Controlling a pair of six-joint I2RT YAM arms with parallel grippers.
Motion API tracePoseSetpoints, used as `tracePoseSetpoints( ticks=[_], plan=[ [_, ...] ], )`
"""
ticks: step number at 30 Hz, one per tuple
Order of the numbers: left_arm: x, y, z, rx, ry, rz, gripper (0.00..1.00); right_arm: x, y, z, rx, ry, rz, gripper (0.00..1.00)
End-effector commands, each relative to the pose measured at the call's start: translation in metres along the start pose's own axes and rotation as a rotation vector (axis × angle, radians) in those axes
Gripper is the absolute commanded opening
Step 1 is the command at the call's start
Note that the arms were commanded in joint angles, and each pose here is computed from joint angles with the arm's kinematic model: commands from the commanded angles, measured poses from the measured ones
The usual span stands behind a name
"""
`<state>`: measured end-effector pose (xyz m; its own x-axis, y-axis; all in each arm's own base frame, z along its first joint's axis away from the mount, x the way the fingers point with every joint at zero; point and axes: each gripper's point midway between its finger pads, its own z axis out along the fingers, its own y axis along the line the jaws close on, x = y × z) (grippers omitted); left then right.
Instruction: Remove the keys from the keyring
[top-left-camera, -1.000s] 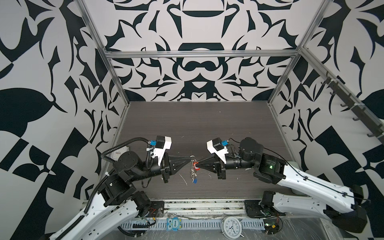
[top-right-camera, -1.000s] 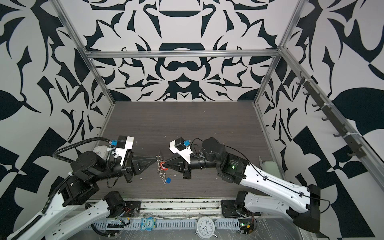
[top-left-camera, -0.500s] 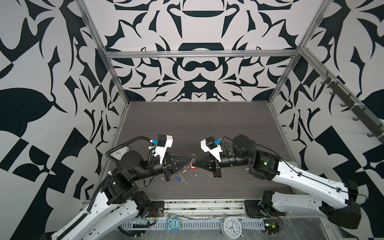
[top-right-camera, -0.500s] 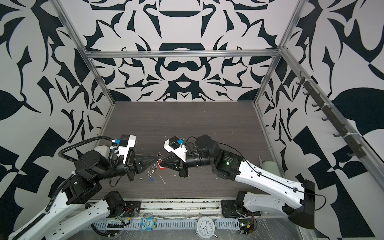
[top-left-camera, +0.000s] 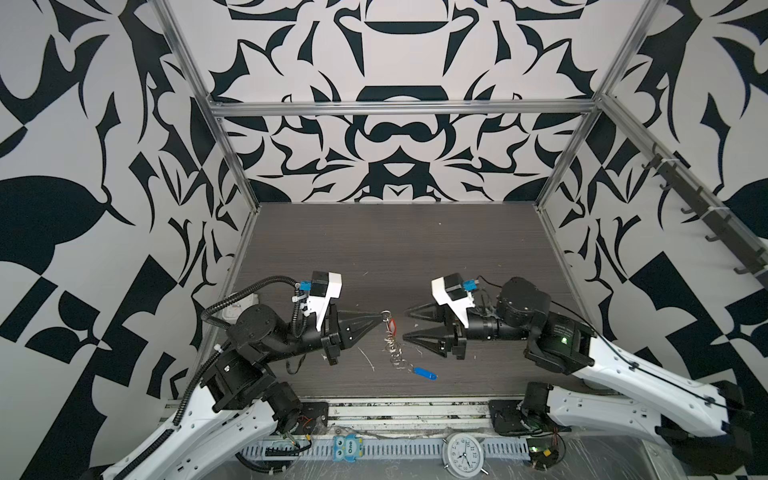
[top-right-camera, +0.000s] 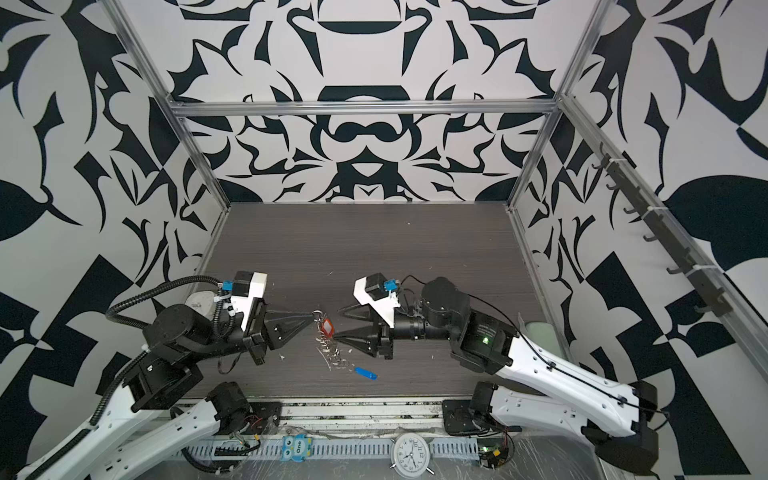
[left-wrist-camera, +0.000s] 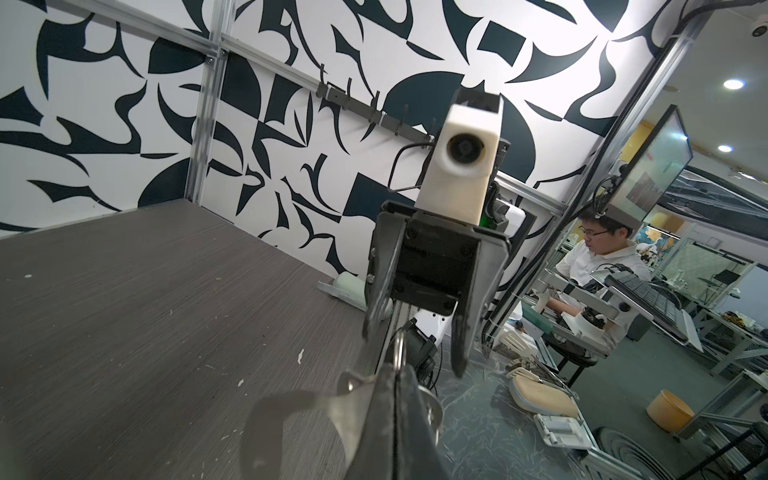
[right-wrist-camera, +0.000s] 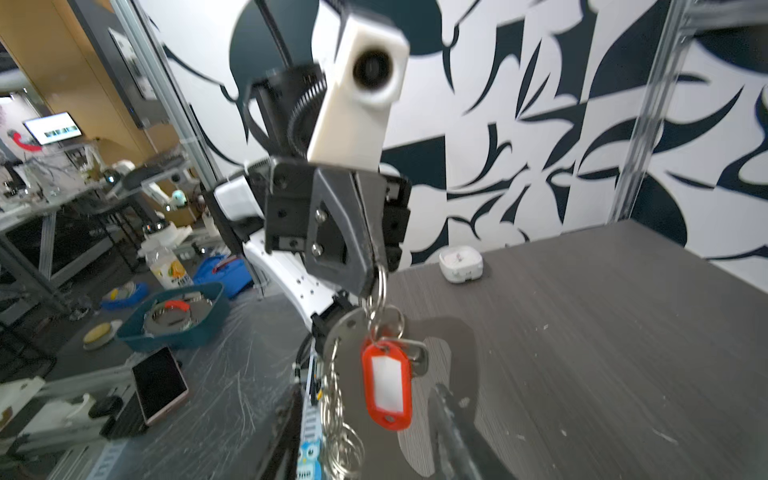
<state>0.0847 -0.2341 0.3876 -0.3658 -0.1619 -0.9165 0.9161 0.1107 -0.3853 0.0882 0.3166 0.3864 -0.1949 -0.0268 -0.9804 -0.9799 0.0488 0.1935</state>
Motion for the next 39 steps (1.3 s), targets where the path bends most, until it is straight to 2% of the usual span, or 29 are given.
tracePoseSetpoints(
  ticks=[1, 6, 18, 28, 39],
  plan=[
    [-0.011, -0.010, -0.003, 0.043, -0.053, 0.050, 0.00, -0.028, -0.009, -0.002, 0.053, -0.153, 0.019, 0.52],
    [-0.011, -0.010, -0.003, 0.048, -0.070, 0.051, 0.00, -0.037, -0.018, 0.007, 0.056, -0.239, 0.100, 0.52],
    [-0.012, -0.006, -0.005, 0.030, -0.101, 0.059, 0.00, -0.038, -0.012, 0.017, -0.016, -0.255, 0.149, 0.48],
    [-0.015, -0.005, -0.005, 0.026, -0.120, 0.056, 0.00, -0.036, -0.007, 0.021, -0.052, -0.222, 0.157, 0.30],
    [-0.013, -0.001, -0.003, 0.019, -0.117, 0.041, 0.00, -0.036, -0.002, 0.023, -0.085, -0.212, 0.162, 0.27]
  ],
)
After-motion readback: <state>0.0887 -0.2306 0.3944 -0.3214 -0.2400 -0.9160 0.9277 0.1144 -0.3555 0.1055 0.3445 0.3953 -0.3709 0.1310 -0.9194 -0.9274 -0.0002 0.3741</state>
